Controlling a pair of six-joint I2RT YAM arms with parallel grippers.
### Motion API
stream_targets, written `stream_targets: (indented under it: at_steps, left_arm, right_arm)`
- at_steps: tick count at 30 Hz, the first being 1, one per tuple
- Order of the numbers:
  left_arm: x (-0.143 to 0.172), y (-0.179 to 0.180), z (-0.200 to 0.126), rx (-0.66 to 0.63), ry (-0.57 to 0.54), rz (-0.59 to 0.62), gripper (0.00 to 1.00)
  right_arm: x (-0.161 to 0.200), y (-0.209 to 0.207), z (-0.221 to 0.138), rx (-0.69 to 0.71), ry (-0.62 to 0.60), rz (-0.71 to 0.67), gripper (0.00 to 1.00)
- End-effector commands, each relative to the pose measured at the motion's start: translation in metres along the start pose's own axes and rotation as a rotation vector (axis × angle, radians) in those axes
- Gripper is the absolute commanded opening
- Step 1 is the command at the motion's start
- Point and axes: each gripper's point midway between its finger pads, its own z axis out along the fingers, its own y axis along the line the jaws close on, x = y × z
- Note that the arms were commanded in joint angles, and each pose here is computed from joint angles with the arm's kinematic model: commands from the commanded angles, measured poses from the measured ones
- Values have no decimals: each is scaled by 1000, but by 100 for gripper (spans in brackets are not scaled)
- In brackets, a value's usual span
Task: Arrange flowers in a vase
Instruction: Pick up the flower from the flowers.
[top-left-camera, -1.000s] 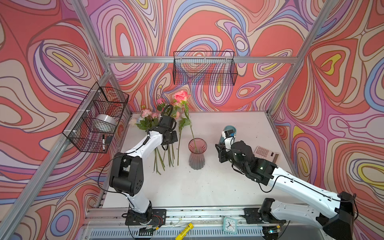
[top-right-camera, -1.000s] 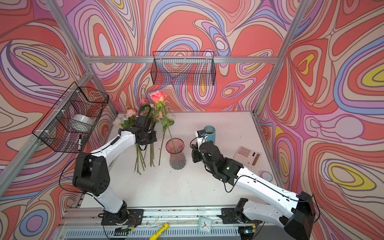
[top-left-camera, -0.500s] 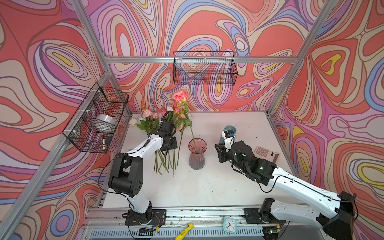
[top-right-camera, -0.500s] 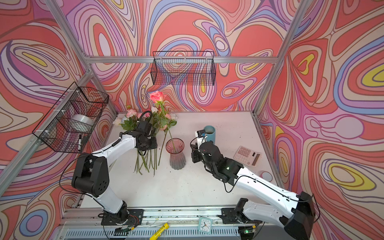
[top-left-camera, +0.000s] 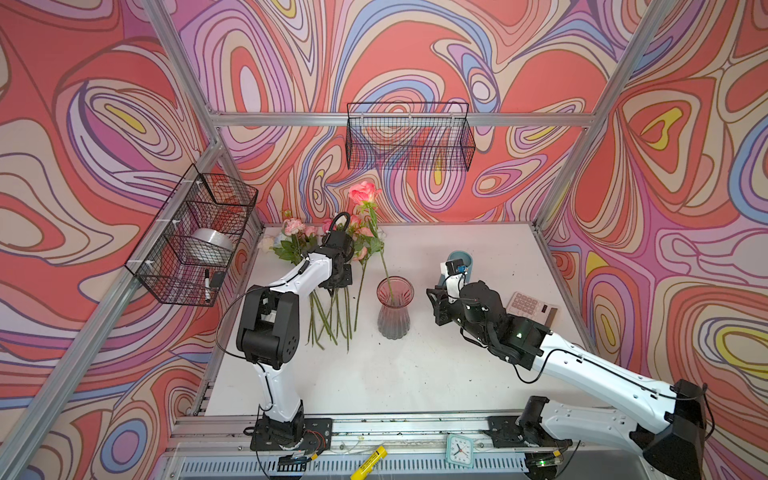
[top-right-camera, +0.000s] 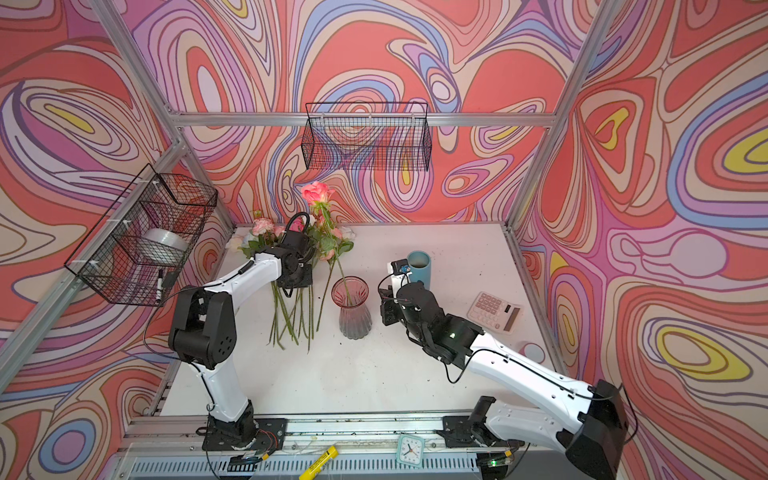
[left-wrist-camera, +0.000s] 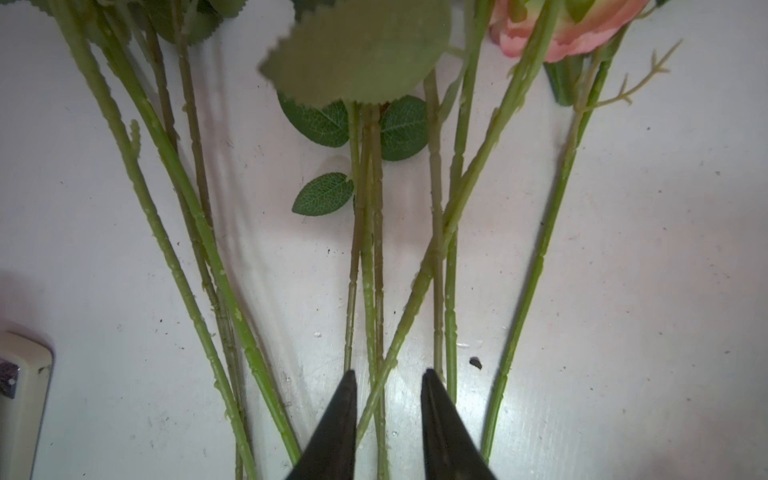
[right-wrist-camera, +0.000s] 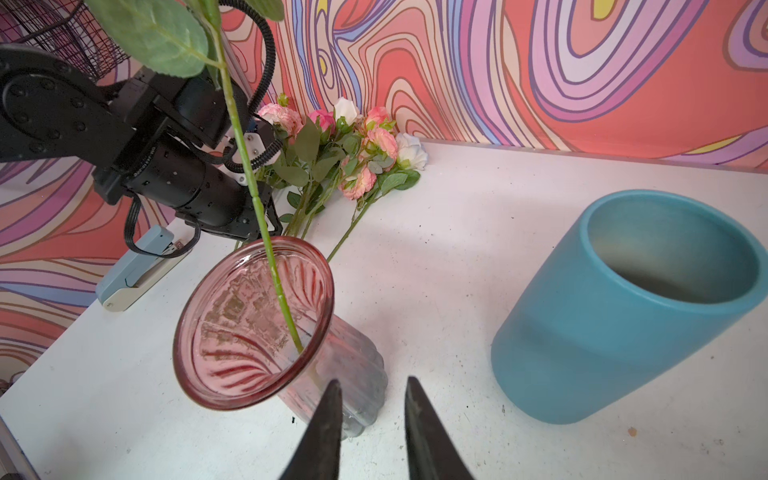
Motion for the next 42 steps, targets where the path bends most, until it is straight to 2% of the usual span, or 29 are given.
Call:
stream_targets:
  at_steps: [1, 8, 16, 20, 24, 28, 33, 39, 42]
  left_arm:
    - [14, -7, 4, 59, 50, -20, 24]
    - [43, -23, 16, 178, 103, -97, 20]
    - [50, -22, 24, 165, 116, -100, 19]
    - [51, -16, 26, 126, 112, -102, 10]
    - [51, -18, 22, 144, 115, -97, 0]
    - [42, -22, -6, 195, 72, -109, 0]
    - [30, -18, -64, 252, -33, -96, 0]
    - [34, -5, -106, 253, -109, -52, 0]
    - [37, -5, -133, 320, -198, -41, 0]
  right_arm:
    - [12, 0, 7, 4, 26, -7, 26]
    - [17, 1, 13, 6, 36, -10, 26]
    - [20, 3, 17, 2, 50, -12, 26]
    - [21, 2, 17, 3, 54, -10, 26]
    - [20, 2, 16, 5, 53, -10, 26]
    - [16, 3, 13, -3, 47, -8, 26]
    - [10, 5, 10, -8, 34, -4, 26]
    - [5, 8, 8, -23, 30, 8, 25]
    - [-3, 12, 3, -42, 25, 11, 25]
